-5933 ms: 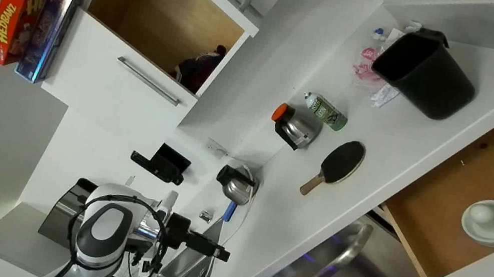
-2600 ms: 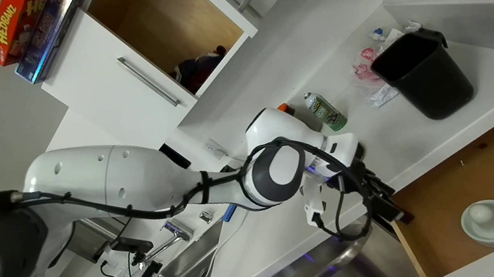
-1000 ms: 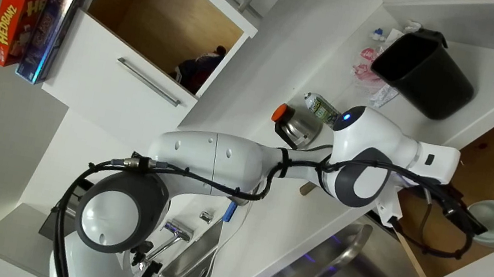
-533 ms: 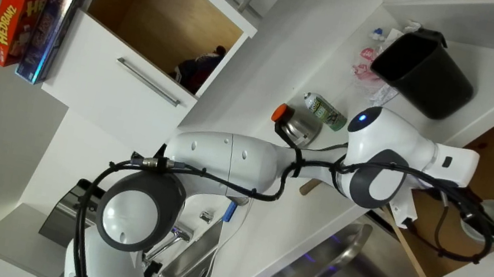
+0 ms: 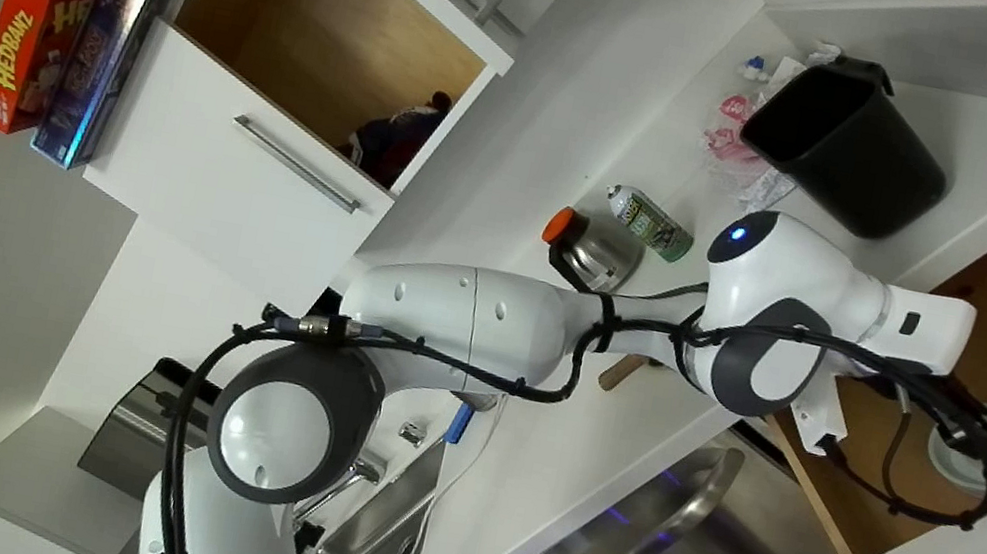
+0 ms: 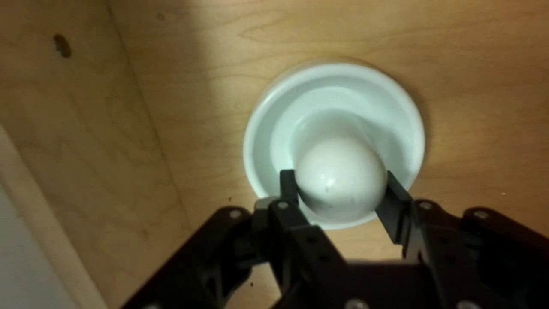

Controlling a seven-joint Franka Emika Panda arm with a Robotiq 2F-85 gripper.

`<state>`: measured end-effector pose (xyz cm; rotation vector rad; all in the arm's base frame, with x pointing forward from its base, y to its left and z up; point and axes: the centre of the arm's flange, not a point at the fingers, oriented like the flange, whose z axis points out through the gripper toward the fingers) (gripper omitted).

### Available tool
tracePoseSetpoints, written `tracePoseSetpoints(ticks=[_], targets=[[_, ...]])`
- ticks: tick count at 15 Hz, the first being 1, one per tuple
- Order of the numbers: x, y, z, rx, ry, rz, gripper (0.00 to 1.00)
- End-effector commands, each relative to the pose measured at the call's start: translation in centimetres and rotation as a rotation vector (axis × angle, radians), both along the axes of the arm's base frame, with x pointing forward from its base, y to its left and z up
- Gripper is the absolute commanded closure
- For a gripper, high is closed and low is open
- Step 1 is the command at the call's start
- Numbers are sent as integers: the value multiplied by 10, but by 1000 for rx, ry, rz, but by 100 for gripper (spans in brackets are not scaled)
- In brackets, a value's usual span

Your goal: Remove the white object from the drawer and put it on the countertop

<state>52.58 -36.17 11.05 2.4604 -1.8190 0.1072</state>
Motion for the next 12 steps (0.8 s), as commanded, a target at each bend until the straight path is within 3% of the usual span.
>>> tracePoseSetpoints(ticks=[1,5,12], targets=[[-12,-4,14,23,14,-29,77],[-39,-9,43,71,52,-41,77],[-82,-1,122,104,-15,52,77]])
